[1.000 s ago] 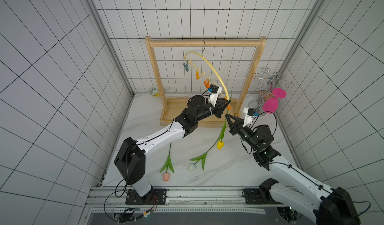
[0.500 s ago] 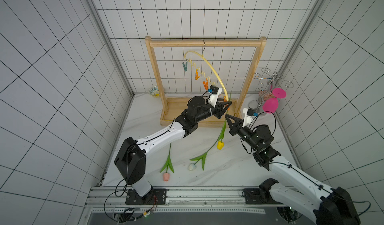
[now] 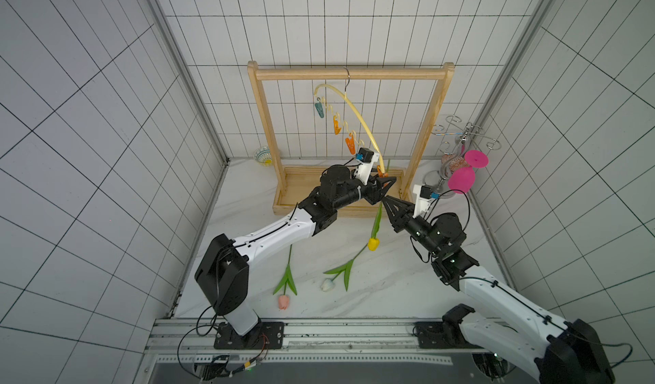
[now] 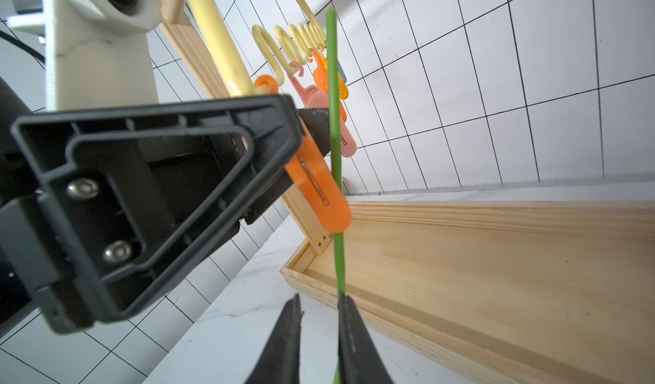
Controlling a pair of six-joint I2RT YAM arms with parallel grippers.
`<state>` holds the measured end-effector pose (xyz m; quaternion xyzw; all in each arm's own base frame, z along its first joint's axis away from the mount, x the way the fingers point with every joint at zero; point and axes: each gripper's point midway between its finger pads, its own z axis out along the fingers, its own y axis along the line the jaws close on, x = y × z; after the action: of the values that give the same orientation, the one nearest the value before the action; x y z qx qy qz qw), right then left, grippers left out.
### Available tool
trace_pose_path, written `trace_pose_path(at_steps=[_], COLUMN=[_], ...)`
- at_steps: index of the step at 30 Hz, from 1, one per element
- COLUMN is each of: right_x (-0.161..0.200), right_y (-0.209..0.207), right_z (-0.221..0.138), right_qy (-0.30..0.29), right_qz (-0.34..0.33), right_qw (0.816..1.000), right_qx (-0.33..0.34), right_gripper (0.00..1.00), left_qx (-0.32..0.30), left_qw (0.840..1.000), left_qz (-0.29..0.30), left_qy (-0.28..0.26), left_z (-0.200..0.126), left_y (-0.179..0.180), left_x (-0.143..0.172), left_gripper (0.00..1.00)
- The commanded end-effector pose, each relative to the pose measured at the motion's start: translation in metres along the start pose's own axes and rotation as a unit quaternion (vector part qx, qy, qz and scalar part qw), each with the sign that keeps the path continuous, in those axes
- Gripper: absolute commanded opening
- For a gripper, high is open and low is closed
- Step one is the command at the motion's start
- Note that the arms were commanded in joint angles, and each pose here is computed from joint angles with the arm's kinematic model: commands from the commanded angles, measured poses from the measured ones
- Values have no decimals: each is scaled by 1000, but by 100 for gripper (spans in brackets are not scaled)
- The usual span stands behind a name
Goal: Dry the flowers on a clothes hanger
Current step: Clamp the flower onto the hanger.
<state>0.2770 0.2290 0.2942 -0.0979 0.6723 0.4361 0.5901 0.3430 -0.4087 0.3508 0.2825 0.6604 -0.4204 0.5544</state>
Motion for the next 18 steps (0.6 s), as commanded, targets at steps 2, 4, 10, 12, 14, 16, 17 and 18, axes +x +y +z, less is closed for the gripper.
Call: trace_pose_path(at_steps=[2,4,10,12,14,16,17,18], right_x=[-33,-34,-34,-33,-32,-32,-32,-33], right_y=[17,18,18,17,16,16,17,17], right_z=[4,4,1,-1,-2,-3,-3,-4], right_qy=[-34,-34,-31,-28,-27,-28,-28,-28], right_qz=[-10,-11,-18,-20,-22,-23,-24,-24], right_qw=[999,999,999,999,999,999,999,999], right_qx=[-14,-13,-9,-6,-5,-4,-5,-5], right_gripper=[24,24,24,24,24,24,24,24], left_qx=[-26,-24,-26,-28,-29,-32,-34,-36], left_qw=[999,999,998,998,998,998,998,998], left_qz=[42,46,51,52,52,53,53,54], left_qy=[13,15,18,19,22,23,23,24], left_z=[-5,-3,0,0,0,-1,-1,-2], left_y=[7,6,8,9,10,11,11,12], left_x=[-3,-6,-4,-3,-1,0,0,1], left_gripper=[54,54,54,54,54,54,54,54])
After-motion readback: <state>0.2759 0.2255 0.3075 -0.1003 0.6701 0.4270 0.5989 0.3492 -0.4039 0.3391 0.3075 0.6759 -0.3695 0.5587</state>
